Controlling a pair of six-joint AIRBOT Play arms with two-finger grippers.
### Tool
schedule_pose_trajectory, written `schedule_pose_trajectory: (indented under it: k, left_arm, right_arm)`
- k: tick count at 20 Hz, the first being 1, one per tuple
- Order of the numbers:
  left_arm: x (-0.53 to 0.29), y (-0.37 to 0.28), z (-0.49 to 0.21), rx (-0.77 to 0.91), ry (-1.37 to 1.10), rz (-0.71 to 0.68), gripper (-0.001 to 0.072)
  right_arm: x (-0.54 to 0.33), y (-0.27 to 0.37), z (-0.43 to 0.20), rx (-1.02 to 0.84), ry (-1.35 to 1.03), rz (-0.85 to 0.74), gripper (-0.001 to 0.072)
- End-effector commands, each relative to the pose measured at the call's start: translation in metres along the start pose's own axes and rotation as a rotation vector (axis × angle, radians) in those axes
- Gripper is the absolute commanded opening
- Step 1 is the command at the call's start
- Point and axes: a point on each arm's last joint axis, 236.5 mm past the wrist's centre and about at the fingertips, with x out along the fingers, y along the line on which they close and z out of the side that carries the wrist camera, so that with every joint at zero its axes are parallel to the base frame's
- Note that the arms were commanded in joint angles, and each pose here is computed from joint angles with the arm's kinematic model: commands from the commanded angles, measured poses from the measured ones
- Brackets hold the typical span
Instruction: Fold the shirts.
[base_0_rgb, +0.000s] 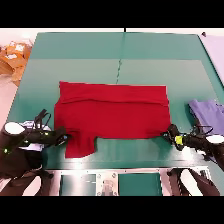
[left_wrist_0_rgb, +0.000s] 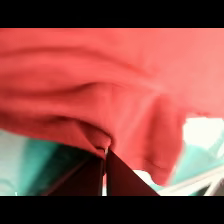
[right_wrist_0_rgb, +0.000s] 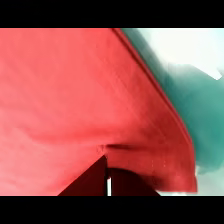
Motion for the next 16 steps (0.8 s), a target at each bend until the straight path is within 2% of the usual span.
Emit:
schedule_pose_trajectory:
  k: [1, 5, 9, 16]
  left_arm:
    - [-0.025, -0.027, -0.006, 0.117, 0.041, -0.029, 0.0024]
    - [-0.051, -0.038, -0.027, 0.155, 0.009, -0.012, 0.0024]
    - [-0.063, -0.059, -0.021, 0.169, -0.085, -0.074, 0.0023]
    - [-0.08, -0.1, 0.103, 0.268, -0.264, -0.102, 0.0023]
  right_arm:
    - [-0.017, 0.011, 0.004, -0.125, 0.024, -0.021, 0.0016]
    - [-0.06, 0.004, 0.008, -0.199, 0.024, -0.17, 0.0017]
    - [-0.078, 0.035, 0.012, -0.22, -0.032, -0.089, 0.0017]
    - [-0.064, 0.112, 0.073, -0.297, -0.143, 0.021, 0.0017]
